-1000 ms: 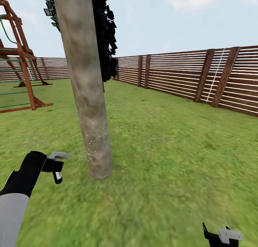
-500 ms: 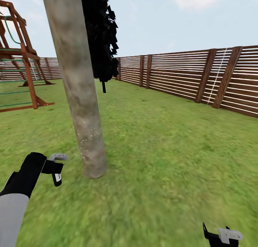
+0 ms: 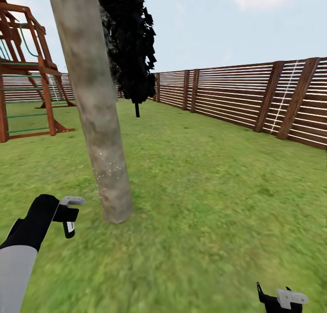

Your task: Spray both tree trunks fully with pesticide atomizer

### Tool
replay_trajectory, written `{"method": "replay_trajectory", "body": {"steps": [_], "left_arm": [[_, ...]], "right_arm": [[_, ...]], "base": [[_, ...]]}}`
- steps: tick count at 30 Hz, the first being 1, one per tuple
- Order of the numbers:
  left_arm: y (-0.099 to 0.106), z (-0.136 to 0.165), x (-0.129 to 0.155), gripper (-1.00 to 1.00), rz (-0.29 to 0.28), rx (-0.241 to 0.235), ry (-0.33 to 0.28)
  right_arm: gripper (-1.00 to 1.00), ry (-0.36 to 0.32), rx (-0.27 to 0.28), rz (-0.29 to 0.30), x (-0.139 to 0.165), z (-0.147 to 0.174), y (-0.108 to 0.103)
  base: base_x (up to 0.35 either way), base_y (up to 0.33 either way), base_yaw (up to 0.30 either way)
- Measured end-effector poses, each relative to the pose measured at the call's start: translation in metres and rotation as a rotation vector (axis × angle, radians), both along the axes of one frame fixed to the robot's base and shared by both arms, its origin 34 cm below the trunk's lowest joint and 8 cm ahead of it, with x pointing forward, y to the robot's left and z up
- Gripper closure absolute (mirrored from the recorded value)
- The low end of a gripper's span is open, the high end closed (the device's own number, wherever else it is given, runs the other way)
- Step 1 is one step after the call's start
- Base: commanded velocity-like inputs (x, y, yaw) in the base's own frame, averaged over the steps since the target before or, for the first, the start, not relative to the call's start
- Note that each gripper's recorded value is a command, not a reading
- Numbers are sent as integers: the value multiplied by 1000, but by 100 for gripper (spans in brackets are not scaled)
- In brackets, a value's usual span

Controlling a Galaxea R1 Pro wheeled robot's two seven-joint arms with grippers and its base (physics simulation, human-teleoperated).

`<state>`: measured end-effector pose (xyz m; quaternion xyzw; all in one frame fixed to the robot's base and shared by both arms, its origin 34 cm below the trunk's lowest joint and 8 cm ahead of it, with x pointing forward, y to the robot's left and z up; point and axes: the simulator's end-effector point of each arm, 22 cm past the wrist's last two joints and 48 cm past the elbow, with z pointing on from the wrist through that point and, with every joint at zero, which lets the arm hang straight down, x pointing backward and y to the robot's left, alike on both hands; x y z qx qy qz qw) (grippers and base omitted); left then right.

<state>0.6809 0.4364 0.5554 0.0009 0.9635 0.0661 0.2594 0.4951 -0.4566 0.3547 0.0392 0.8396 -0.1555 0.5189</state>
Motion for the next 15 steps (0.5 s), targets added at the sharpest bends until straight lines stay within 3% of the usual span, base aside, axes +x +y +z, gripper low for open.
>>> {"method": "replay_trajectory", "body": {"steps": [5, 15], "left_arm": [[1, 1, 0, 100, 4, -3, -2], [0, 0, 0, 100, 3, -3, -1]], "right_arm": [[-100, 0, 0, 0, 0, 0, 0], [-100, -1, -1, 0, 0, 0, 0]], "base": [[0, -274, 30], [0, -274, 219]]}}
